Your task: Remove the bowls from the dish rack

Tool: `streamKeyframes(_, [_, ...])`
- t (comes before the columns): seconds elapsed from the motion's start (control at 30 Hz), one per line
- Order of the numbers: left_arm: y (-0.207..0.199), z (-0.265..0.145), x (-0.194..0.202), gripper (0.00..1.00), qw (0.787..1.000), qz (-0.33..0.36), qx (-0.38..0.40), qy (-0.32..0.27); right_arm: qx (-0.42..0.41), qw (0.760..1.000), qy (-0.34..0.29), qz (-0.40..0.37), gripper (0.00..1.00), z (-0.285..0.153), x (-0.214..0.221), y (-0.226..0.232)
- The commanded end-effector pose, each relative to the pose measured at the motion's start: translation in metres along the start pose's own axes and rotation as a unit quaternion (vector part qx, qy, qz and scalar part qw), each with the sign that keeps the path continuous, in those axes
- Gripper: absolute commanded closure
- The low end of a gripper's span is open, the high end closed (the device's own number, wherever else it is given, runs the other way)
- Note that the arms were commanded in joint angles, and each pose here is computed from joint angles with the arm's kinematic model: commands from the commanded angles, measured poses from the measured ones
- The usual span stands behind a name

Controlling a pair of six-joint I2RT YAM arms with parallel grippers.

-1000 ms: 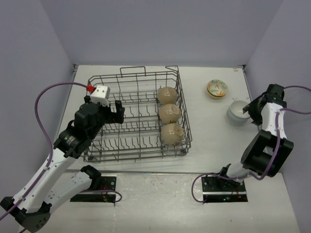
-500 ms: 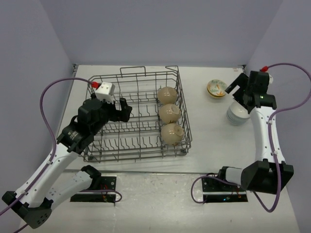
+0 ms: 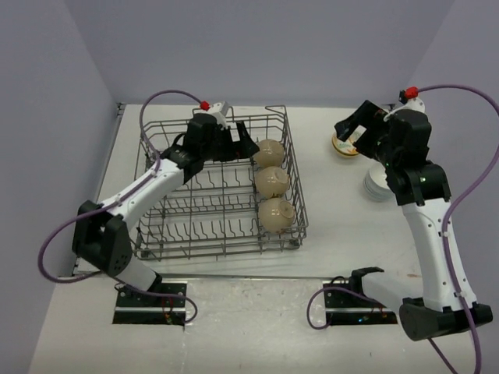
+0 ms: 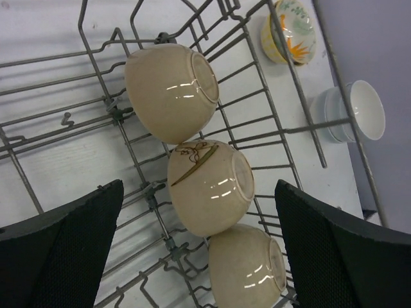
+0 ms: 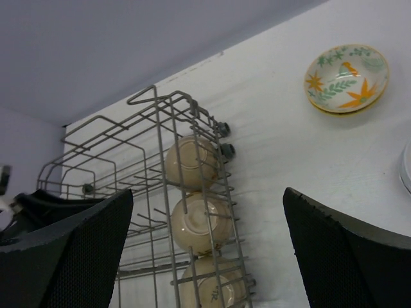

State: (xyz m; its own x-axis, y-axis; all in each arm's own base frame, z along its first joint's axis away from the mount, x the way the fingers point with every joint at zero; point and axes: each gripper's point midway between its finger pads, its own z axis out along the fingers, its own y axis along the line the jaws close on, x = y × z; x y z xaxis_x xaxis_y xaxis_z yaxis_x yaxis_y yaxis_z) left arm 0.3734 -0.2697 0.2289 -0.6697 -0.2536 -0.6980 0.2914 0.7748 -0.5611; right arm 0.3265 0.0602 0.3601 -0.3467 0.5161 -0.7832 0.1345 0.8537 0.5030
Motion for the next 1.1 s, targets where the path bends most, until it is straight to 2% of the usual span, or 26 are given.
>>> streamKeyframes(0.0, [-0.024,0.013,-0.025,0.00,0.998,-0.033,0.042,-0.017,-0.086,0.996,-0.002,-0.015,0.01,-0.025,-0.008,0.035])
streamKeyframes(0.23, [0.015,0.065,-0.009,0.00,0.998,-0.066,-0.022,-0.003,-0.163,0.986,-0.025,-0.027,0.01,-0.067,-0.012,0.057])
streamKeyframes(0.43, [0.021,0.089,0.003,0.00,0.996,-0.088,-0.009,-0.003,-0.222,0.974,-0.039,-0.029,0.01,-0.104,-0.017,0.073])
streamKeyframes(0.67, [0.014,0.109,0.003,0.00,0.995,-0.089,0.035,-0.015,-0.251,0.966,-0.041,-0.038,0.01,-0.120,-0.016,0.081])
streamKeyframes(1.07, [0.024,0.126,0.012,0.01,0.994,-0.105,0.030,-0.004,-0.263,0.963,-0.050,-0.042,0.01,-0.130,-0.022,0.087])
